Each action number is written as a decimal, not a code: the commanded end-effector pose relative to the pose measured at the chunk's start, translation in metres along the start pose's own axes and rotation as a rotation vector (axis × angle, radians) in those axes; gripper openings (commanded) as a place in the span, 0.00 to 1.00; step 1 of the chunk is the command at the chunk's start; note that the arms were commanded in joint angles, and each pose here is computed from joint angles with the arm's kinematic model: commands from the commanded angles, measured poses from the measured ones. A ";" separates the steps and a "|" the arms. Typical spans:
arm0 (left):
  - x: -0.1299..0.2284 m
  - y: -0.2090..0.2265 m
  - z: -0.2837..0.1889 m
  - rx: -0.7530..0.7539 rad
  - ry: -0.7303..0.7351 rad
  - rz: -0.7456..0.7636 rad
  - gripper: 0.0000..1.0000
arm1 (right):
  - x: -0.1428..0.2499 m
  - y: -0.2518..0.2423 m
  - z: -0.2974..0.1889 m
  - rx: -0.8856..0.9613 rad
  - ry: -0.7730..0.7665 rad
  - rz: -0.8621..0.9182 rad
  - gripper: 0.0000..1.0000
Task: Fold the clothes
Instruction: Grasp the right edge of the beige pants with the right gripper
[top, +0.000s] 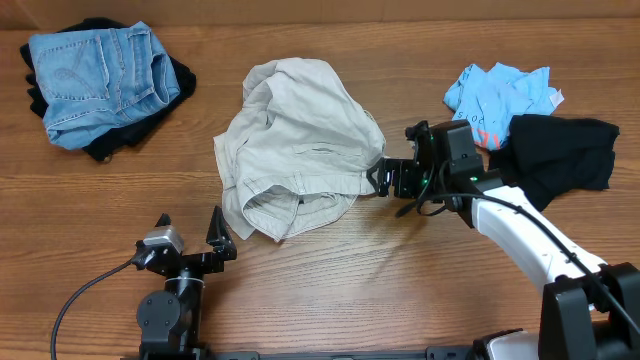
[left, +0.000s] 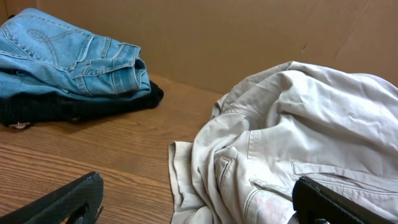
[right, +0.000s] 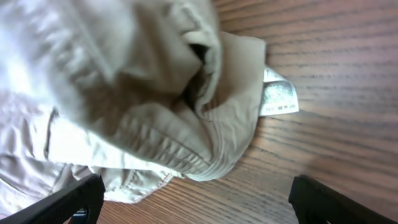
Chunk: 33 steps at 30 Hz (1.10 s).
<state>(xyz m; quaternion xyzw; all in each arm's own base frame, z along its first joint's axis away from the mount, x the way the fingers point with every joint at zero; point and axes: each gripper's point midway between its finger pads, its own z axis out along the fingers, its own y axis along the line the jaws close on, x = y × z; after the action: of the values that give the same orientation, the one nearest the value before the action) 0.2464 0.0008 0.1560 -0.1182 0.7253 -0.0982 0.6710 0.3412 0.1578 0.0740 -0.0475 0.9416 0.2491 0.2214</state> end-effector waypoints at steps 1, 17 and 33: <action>-0.002 0.001 0.000 -0.007 -0.012 0.019 1.00 | -0.005 0.023 0.000 -0.015 -0.043 -0.214 0.99; -0.002 0.001 0.000 -0.007 -0.012 0.019 1.00 | -0.021 0.019 0.015 0.048 -0.112 -0.234 0.14; -0.002 0.001 0.000 -0.007 -0.012 0.019 1.00 | -0.139 0.127 -0.145 -0.016 -0.258 -0.132 0.04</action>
<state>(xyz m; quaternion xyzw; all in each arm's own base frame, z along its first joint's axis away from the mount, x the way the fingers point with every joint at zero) 0.2464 0.0008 0.1562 -0.1182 0.7251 -0.0983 0.6713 0.3833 0.1900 0.2281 -0.0906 0.9256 0.2172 0.2965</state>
